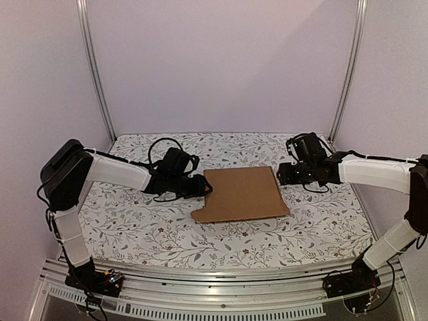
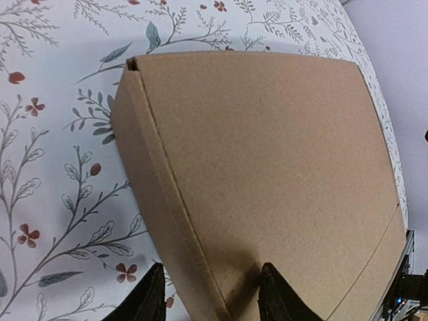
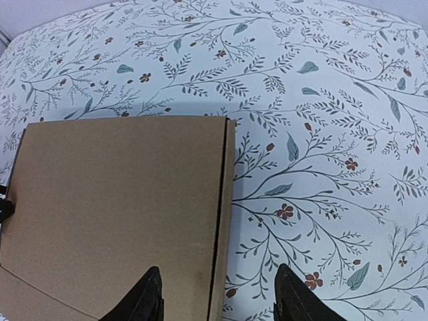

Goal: Fold the paper box

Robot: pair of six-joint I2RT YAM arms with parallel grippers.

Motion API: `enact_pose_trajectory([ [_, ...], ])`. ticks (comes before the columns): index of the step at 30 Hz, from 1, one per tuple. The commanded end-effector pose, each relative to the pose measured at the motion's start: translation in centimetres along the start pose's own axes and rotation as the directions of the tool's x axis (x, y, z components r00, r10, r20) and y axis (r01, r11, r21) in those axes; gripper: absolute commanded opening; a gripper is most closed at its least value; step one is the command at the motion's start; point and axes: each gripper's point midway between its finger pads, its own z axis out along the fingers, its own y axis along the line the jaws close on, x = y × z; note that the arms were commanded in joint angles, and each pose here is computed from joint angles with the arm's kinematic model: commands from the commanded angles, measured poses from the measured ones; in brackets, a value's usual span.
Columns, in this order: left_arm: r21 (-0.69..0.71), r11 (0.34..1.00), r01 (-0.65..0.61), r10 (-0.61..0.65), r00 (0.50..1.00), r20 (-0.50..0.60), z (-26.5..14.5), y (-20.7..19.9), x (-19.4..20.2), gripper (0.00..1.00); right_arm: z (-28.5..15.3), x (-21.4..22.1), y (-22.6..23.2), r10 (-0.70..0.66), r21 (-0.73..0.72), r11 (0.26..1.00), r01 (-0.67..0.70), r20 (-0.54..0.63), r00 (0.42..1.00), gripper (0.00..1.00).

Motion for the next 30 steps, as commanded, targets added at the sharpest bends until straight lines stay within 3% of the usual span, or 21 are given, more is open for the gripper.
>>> enact_pose_trajectory([
  [1, -0.055, 0.998, 0.013, -0.017, 0.997, -0.077, 0.3, 2.5, 2.7, 0.46, 0.3, 0.9, -0.6, 0.102, -0.106, 0.988, -0.109, -0.071, 0.992, 0.55],
  [8, -0.053, 0.998, 0.024, -0.029, 0.995, -0.098, 0.0, 2.9, 3.6, 0.46, 2.6, 1.9, 0.0, 0.172, -0.246, 0.946, -0.212, -0.176, 0.969, 0.54],
  [24, -0.026, 0.999, 0.039, -0.042, 0.992, -0.122, -2.1, 2.8, 5.1, 0.47, 6.3, 4.5, 0.7, 0.222, -0.301, 0.902, -0.308, -0.287, 0.932, 0.41],
  [30, -0.002, 0.999, 0.053, -0.053, 0.992, -0.116, -3.5, 2.4, 5.6, 0.47, 5.6, 5.2, 1.3, 0.239, -0.339, 0.877, -0.341, -0.308, 0.921, 0.26],
])
